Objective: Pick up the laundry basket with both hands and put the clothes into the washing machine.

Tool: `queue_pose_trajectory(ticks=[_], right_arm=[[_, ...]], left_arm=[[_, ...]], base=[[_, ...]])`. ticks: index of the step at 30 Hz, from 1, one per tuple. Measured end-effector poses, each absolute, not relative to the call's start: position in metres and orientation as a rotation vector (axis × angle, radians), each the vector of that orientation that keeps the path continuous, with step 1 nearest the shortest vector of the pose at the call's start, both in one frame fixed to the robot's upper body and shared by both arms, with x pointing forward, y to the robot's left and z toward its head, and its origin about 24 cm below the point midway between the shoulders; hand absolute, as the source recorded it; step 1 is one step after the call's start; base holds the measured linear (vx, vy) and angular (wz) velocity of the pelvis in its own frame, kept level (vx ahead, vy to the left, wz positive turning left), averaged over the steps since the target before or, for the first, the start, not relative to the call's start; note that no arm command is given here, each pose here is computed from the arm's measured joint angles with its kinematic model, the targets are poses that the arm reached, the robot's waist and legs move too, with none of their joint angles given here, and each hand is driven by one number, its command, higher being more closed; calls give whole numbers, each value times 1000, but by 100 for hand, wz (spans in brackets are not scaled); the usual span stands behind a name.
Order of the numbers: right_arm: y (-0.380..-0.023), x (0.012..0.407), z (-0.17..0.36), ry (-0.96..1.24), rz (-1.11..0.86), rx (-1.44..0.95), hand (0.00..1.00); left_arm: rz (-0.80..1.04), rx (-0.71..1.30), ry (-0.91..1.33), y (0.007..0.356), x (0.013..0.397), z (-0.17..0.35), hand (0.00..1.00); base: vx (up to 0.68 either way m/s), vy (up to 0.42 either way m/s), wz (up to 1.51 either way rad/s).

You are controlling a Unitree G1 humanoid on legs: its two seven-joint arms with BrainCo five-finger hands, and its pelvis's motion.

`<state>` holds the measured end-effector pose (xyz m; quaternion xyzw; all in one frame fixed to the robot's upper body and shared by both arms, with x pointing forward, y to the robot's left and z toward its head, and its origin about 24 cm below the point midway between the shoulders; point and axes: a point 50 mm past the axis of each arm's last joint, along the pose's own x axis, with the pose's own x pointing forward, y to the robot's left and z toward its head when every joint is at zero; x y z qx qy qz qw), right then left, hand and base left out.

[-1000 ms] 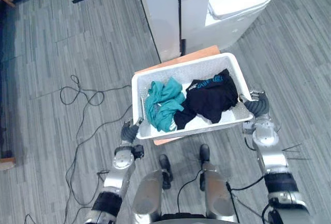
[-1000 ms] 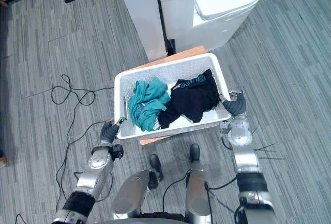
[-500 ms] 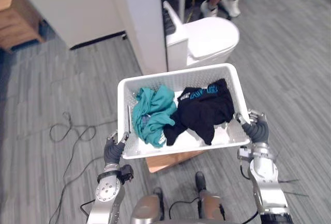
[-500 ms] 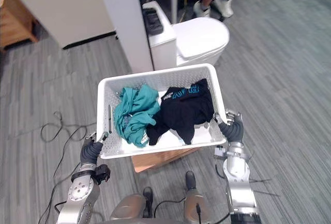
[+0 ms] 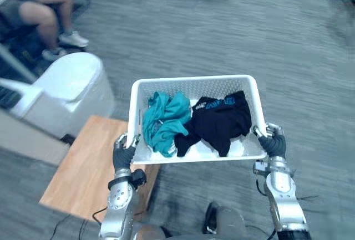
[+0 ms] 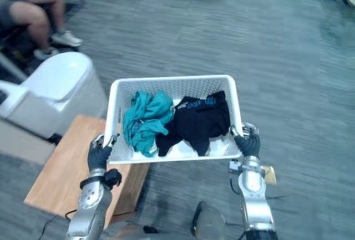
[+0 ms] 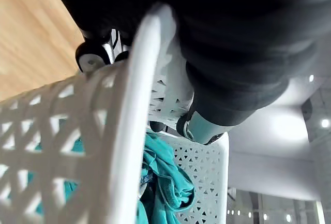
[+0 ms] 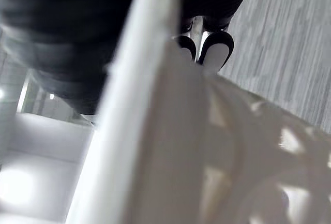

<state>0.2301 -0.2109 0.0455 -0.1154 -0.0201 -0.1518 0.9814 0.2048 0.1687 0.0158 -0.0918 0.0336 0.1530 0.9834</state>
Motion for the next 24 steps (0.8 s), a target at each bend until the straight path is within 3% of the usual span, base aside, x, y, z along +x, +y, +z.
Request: queue_pose_trajectory(ticks=[4,11,24], right_arm=[[-214,229,45,-38,-317,-228,100],[-210,229,46,-39,-290,-233,100],[-194,234,19,65,-240,-219,100]], left_arm=[[306,-204,99,165,200,10,100],[315,-185,129,168,192,3,100],[354,-107,176,184,178,-5,100]], base=[[268,-75,-116],[351,206,-59],[487,212,-4]])
